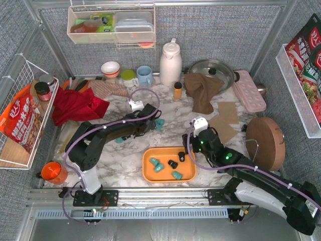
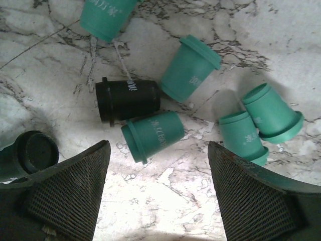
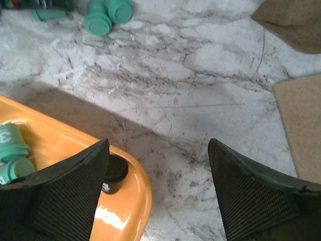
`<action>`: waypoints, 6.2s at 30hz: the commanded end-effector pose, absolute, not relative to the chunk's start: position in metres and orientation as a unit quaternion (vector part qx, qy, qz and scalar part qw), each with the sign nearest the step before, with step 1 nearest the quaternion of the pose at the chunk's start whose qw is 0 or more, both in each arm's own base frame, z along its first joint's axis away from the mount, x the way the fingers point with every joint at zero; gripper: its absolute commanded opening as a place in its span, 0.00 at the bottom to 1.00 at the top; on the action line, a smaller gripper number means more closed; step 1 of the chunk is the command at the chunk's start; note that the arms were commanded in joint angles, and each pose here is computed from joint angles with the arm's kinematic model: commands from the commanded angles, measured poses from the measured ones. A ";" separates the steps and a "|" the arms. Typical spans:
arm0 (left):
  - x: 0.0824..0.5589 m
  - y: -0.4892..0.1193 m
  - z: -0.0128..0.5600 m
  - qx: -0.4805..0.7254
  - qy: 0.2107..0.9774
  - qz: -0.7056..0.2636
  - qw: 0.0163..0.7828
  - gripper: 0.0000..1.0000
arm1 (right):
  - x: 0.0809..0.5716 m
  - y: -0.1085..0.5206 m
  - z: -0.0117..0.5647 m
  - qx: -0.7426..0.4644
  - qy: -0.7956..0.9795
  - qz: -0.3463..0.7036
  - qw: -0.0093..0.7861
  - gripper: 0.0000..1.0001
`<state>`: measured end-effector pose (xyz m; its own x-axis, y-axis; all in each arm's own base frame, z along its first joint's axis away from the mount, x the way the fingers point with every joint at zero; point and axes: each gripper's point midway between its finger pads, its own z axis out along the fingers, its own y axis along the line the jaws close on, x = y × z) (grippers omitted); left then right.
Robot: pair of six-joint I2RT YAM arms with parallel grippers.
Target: Mix the coffee capsules in the storage basket
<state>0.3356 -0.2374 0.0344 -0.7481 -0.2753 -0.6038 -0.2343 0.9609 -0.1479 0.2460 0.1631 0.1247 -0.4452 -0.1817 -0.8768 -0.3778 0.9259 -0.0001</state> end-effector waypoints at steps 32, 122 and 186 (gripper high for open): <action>0.338 -0.224 0.016 -0.171 0.935 0.037 0.307 0.80 | 0.257 0.151 0.147 -0.114 0.822 0.091 0.551 0.99; 0.208 -0.272 0.139 0.066 0.863 -0.141 0.480 0.96 | 0.268 0.098 0.136 0.016 0.820 0.009 0.572 0.99; 0.316 -0.090 0.043 -0.147 0.918 0.011 0.367 0.85 | 0.270 0.103 0.127 0.004 0.834 0.002 0.552 0.99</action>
